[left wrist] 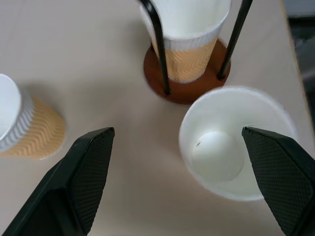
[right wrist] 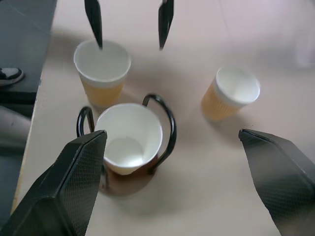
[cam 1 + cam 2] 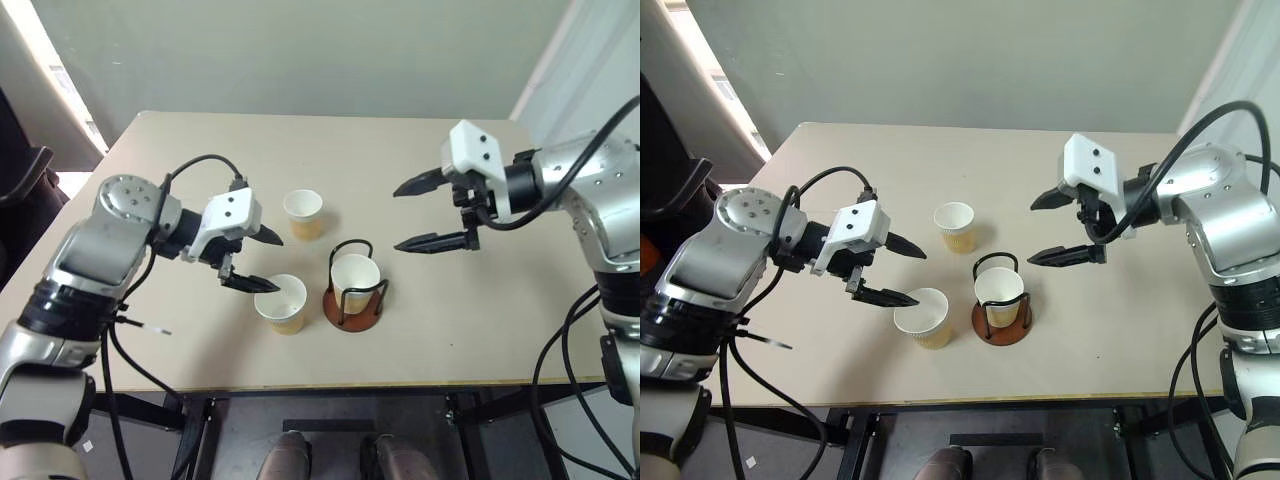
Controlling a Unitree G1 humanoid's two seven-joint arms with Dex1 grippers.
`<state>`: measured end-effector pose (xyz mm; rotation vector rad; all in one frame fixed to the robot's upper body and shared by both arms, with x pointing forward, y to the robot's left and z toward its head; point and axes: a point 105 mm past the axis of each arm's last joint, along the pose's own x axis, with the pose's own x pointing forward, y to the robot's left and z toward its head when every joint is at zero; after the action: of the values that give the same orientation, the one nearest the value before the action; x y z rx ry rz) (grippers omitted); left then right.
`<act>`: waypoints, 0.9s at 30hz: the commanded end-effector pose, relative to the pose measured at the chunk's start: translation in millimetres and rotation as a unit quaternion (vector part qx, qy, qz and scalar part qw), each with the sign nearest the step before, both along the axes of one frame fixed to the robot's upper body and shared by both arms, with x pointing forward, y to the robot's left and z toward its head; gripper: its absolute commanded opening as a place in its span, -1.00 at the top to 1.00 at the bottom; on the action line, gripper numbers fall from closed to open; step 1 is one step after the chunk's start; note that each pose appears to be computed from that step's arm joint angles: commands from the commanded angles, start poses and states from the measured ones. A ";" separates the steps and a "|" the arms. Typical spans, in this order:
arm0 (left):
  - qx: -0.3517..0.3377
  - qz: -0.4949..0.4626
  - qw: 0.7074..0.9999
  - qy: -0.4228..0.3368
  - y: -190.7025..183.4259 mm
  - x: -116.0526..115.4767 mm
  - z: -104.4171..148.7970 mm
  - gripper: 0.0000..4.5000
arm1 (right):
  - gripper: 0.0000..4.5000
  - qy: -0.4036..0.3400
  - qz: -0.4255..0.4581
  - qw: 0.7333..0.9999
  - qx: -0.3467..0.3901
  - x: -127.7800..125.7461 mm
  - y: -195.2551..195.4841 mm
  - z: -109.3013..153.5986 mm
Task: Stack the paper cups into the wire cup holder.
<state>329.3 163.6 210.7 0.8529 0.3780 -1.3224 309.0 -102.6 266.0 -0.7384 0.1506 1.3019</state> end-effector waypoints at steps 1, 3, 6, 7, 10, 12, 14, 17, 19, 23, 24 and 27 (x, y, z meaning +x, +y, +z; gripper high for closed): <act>0.030 -0.018 0.999 -0.006 -2.9 6.0 -5.3 -0.99 | -0.98 -0.025 0.003 1.000 0.011 -10.5 0.5 13.8; 0.036 -0.032 0.999 0.001 -7.7 6.3 -10.2 -0.99 | -0.98 -0.014 0.010 1.000 0.009 -16.3 0.3 10.6; 0.042 -0.050 0.998 0.016 -13.1 5.7 -18.9 -0.99 | -0.98 -0.008 0.017 0.999 0.031 -20.8 3.7 12.8; 0.042 -0.053 0.998 0.020 -14.2 5.5 -21.0 -0.99 | -0.98 -0.006 0.027 0.999 0.041 -24.1 5.7 15.0; 0.046 -0.058 0.997 0.031 -15.0 5.9 -26.2 -0.81 | -1.00 -0.004 0.035 0.998 0.051 -28.6 7.6 17.4; 0.048 -0.060 0.996 0.036 -14.9 6.1 -28.3 -0.60 | -1.00 0.001 0.038 0.998 0.040 -31.3 6.0 13.2; 0.045 -0.063 0.996 0.039 -15.5 5.4 -28.0 -0.30 | -1.00 0.007 0.043 0.998 0.034 -34.9 5.1 10.4; 0.043 -0.064 0.996 0.041 -14.9 4.8 -26.0 0.18 | -1.00 0.011 0.049 0.998 0.034 -38.6 5.0 9.6; 0.043 -0.066 0.996 0.043 -13.8 2.9 -24.9 0.49 | -1.00 0.009 0.047 0.998 0.033 -38.2 4.8 9.5; 0.037 -0.073 0.996 0.045 -11.5 -3.0 -18.8 0.98 | -1.00 -0.003 0.031 0.999 0.028 -31.4 -1.1 11.7; 0.028 -0.076 0.996 0.044 -12.1 -4.9 -13.6 0.98 | -1.00 -0.005 0.028 0.999 0.027 -30.8 -3.1 13.2; -0.009 -0.084 0.996 0.022 -12.9 -7.6 14.5 0.98 | -1.00 -0.006 0.032 0.999 0.026 -34.3 -10.4 19.1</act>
<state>328.3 155.3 194.0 0.8390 0.4296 -1.4636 280.4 -108.7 267.9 -0.6809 0.1487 1.3637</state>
